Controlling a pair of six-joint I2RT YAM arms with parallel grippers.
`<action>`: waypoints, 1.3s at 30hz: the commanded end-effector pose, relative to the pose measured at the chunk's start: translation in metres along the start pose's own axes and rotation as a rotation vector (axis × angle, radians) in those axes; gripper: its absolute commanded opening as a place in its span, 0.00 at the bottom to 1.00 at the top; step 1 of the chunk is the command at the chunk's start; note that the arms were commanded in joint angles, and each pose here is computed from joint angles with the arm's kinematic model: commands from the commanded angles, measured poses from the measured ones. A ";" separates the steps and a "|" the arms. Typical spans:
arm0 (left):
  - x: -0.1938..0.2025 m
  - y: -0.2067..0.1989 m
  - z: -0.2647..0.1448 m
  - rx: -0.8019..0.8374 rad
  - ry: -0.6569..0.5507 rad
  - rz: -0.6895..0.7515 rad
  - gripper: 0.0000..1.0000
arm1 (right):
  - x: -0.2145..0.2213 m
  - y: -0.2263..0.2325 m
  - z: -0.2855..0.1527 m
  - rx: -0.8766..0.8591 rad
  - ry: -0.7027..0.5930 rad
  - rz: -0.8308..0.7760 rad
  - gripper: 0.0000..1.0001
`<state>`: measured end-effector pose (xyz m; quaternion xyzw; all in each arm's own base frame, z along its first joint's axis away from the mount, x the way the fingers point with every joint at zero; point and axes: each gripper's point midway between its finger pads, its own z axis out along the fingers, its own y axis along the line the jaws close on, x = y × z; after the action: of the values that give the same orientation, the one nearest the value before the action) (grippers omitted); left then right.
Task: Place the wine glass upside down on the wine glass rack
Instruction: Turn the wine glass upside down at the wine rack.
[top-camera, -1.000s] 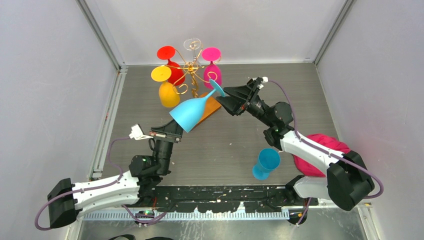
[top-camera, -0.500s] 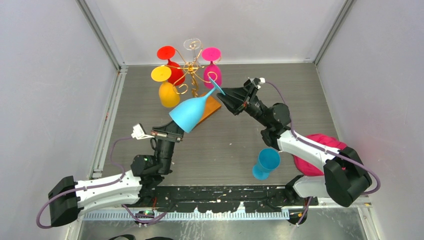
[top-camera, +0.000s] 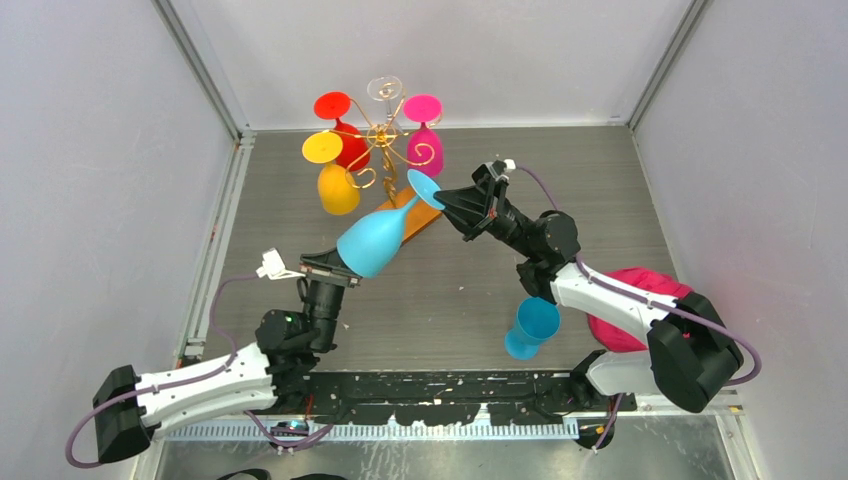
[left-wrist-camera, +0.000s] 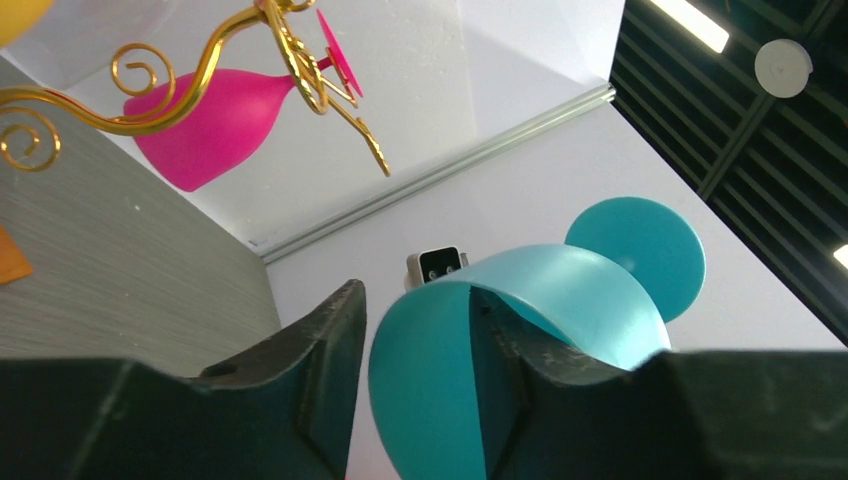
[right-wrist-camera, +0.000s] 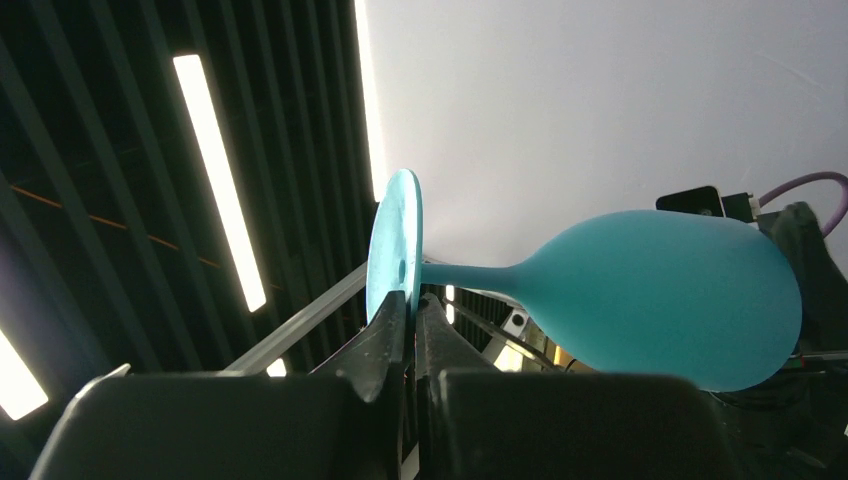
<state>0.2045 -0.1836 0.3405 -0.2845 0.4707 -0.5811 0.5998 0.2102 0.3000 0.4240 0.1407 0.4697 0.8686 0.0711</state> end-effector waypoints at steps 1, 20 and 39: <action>-0.010 0.000 -0.005 -0.016 -0.007 0.013 0.48 | -0.006 0.013 0.004 -0.048 -0.021 -0.095 0.01; -0.036 0.047 -0.029 -0.290 0.025 0.181 0.57 | 0.006 0.025 0.013 0.029 -0.017 -0.232 0.01; -0.043 0.059 -0.031 -0.449 0.120 0.521 0.57 | -0.021 -0.015 0.017 0.422 -0.070 -0.549 0.01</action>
<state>0.2062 -0.1382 0.2808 -0.2478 0.6753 -0.3377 0.6070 0.2353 0.3201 0.4116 0.0814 0.6359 0.7276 0.2440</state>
